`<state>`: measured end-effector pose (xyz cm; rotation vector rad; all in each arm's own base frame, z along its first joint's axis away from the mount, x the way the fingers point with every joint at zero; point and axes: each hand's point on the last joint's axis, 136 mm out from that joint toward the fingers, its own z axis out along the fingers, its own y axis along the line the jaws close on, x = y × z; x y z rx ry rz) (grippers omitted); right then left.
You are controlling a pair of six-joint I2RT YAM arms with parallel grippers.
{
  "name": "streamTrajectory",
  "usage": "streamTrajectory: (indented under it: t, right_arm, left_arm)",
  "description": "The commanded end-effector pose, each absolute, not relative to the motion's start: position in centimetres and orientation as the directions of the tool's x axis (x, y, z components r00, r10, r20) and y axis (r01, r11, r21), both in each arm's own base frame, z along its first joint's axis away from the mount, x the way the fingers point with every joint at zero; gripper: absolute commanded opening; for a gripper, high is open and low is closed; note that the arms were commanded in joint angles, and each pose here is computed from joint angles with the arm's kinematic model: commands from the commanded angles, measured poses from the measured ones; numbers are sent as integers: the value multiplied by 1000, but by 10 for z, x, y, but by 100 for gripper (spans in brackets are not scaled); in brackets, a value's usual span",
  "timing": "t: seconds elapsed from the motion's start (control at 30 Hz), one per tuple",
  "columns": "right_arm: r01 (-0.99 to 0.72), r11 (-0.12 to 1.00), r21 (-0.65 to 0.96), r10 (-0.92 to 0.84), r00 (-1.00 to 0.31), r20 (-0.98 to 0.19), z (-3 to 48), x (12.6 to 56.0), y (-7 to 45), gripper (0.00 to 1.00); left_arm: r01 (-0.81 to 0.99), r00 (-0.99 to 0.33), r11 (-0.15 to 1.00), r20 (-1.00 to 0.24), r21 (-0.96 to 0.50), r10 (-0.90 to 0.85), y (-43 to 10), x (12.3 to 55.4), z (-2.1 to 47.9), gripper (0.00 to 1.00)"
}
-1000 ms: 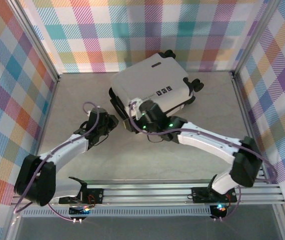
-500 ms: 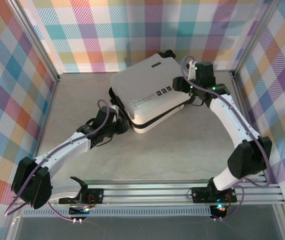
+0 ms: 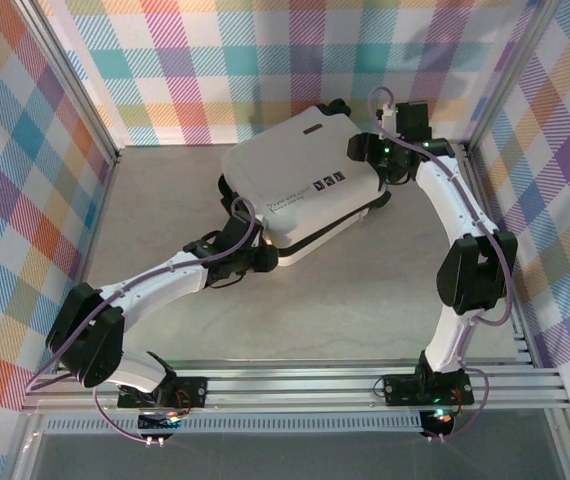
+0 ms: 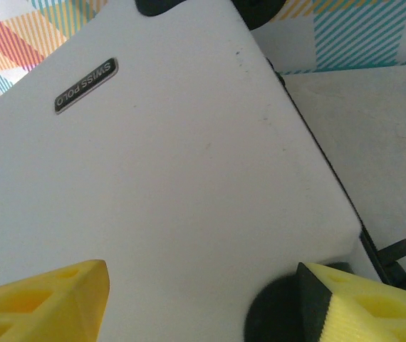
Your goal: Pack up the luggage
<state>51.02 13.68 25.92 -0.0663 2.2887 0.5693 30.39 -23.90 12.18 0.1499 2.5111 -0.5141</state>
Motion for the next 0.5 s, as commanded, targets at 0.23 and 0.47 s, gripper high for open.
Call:
streamTrajectory:
  t: [0.23, 0.47]
  right_arm:
    - [-311, 850, 425, 83, -718, -691, 266, 501, 150, 73]
    - [-357, 775, 521, 108, -737, -667, 261, 477, 171, 75]
  left_arm:
    - [344, -765, 924, -620, -169, 171, -243, 297, 102, 37]
    - [358, -709, 919, -688, -162, 155, -239, 295, 105, 37]
